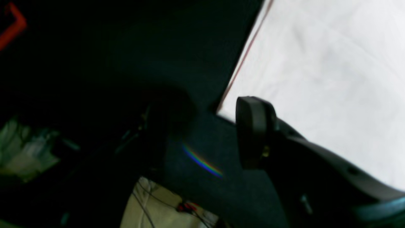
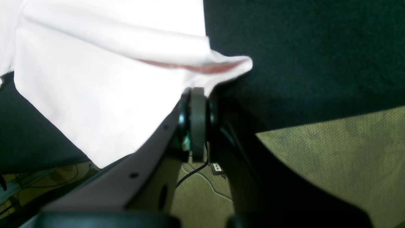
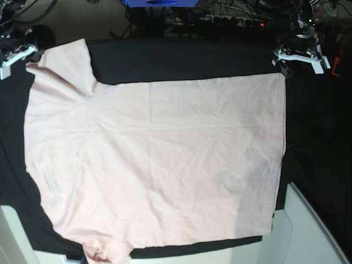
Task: Fold the T-shirt properly
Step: 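Lower both grippers onto the shirt's shoulder edge corners and close them, then lift the gripped shoulder edge with both grippers and pull it taut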
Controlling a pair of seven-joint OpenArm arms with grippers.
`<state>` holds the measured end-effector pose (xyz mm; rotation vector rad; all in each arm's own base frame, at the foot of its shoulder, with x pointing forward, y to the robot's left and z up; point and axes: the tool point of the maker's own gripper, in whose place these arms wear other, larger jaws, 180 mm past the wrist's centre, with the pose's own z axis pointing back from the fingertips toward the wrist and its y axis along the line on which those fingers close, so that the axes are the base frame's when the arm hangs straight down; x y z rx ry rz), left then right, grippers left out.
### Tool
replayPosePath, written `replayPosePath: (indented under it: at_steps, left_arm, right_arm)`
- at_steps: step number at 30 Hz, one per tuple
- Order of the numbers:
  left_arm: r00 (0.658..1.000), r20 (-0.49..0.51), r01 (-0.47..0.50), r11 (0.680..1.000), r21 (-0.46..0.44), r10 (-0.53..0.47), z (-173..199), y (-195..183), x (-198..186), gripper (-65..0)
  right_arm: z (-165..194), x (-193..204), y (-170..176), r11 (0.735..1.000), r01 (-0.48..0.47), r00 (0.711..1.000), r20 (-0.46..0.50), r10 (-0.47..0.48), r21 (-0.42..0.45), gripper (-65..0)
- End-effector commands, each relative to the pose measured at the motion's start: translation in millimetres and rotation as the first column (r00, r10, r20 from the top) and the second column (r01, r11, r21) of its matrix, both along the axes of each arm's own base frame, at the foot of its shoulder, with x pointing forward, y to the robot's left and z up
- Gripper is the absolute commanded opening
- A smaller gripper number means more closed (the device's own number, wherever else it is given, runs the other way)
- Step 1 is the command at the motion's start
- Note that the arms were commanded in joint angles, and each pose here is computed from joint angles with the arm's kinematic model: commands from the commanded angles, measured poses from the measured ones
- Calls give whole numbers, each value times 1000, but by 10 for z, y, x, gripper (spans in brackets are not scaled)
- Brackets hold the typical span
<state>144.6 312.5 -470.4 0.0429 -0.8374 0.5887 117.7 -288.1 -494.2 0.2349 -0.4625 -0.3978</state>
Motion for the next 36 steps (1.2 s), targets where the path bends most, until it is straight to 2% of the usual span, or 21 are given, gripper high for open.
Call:
replayPosePath:
  at_steps: [1, 3, 6, 11, 21, 33, 36]
  left_arm:
    - [1000, 19, -14, 1000, 5, 14, 41, 67, 4, -309]
    - [1000, 24, -19, 1000, -23, 20, 3, 44, 7, -309]
    - [996, 70, 60, 995, -74, -55, 13, -98, 64, -312]
    - [989, 108, 108, 990, -96, -98, 28, -188, 133, -316]
    - [997, 64, 56, 988, -146, -47, -248, -174, 118, -316]
    - [995, 86, 71, 986, -154, -58, -224, -227, 246, -317]
    - [993, 99, 83, 982, -171, -67, -227, -304, 261, -339]
  right_arm:
    - [61, 46, -70, 1000, -3, 1000, 25, 3, -16, -650]
    - [63, 47, -77, 1000, -3, 1000, 25, 4, -17, -650]
    - [63, 47, -77, 1000, -3, 1000, 25, 4, -17, -650]
    - [68, 59, -79, 1000, -2, 1000, 29, 3, -18, -650]
    - [68, 59, -79, 1000, -2, 1000, 29, 3, -18, -650]
    - [66, 57, -80, 1000, -3, 1000, 28, 3, -19, -650]
    - [69, 67, -81, 1000, -2, 1000, 31, 3, -20, -650]
